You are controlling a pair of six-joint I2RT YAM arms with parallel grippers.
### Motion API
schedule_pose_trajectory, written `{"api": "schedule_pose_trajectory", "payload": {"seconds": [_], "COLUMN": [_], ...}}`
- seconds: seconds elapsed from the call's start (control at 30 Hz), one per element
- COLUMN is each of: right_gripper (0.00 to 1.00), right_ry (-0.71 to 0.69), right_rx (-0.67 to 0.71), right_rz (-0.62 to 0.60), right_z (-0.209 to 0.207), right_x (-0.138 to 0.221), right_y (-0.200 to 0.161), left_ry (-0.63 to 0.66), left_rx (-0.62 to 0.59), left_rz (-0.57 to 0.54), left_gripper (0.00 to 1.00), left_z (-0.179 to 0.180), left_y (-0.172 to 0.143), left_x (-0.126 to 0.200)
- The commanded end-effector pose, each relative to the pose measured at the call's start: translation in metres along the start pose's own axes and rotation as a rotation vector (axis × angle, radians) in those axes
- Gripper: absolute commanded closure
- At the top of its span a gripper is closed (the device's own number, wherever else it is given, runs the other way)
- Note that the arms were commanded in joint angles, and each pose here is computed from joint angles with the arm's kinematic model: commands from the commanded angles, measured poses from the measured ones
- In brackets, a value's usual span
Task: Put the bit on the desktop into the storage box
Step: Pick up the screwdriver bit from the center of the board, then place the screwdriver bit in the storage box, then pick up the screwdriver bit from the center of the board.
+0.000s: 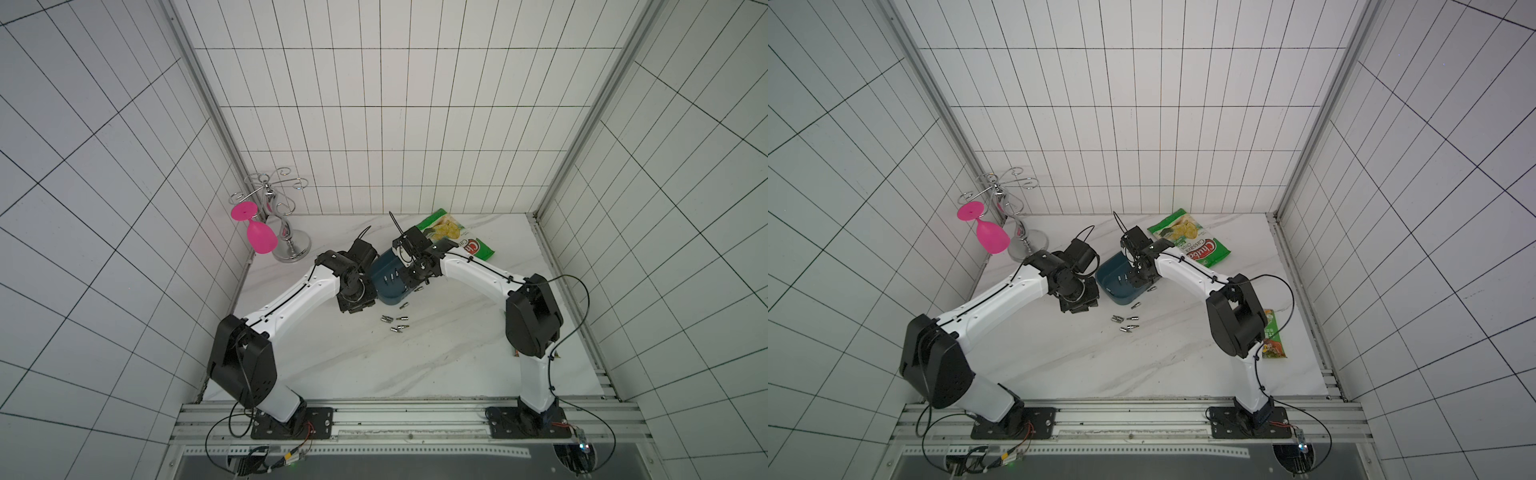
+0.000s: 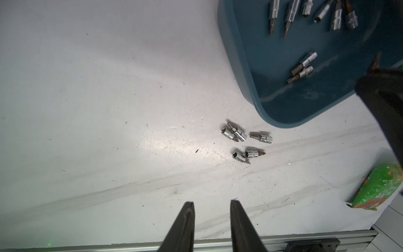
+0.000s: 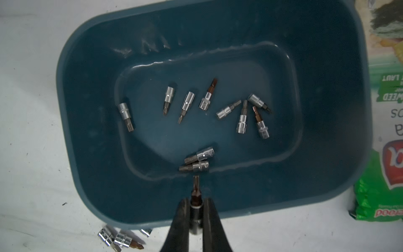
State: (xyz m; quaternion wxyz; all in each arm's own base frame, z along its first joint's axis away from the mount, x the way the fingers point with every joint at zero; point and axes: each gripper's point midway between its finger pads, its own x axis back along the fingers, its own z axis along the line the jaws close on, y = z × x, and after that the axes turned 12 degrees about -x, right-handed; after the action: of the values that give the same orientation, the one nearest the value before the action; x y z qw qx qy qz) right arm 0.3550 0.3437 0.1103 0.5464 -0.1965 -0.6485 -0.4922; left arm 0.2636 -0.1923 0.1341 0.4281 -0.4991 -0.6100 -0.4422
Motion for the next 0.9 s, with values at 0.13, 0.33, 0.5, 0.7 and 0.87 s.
{"api": "schedule_pose_trajectory", "payload": {"seconds": [0.13, 0.33, 0.5, 0.7, 0.87], "right_gripper": [1.00, 1.00, 1.00, 1.00, 1.00], "right_ry": [0.065, 0.079, 0.093, 0.078, 0.085], "right_rx": [0.025, 0.027, 0.022, 0.019, 0.020], "right_rz": [0.036, 0.090, 0.148, 0.205, 0.220], "right_z": [0.008, 0.007, 0.008, 0.001, -0.002], "right_x": [-0.024, -0.046, -0.060, -0.073, -0.077], "right_y": [0.024, 0.021, 0.007, -0.014, -0.018], "left_ry": [0.011, -0.008, 0.005, 0.002, 0.017], "left_rx": [0.021, 0.060, 0.053, 0.067, 0.063], "left_rz": [0.028, 0.025, 0.023, 0.023, 0.046], "left_gripper": [0.68, 0.68, 0.68, 0.68, 0.68], "left_z": [-0.011, -0.015, -0.021, -0.032, -0.041], "left_y": [-0.022, -0.022, -0.020, -0.023, -0.027], "left_x": [-0.032, -0.040, -0.048, -0.073, -0.091]}}
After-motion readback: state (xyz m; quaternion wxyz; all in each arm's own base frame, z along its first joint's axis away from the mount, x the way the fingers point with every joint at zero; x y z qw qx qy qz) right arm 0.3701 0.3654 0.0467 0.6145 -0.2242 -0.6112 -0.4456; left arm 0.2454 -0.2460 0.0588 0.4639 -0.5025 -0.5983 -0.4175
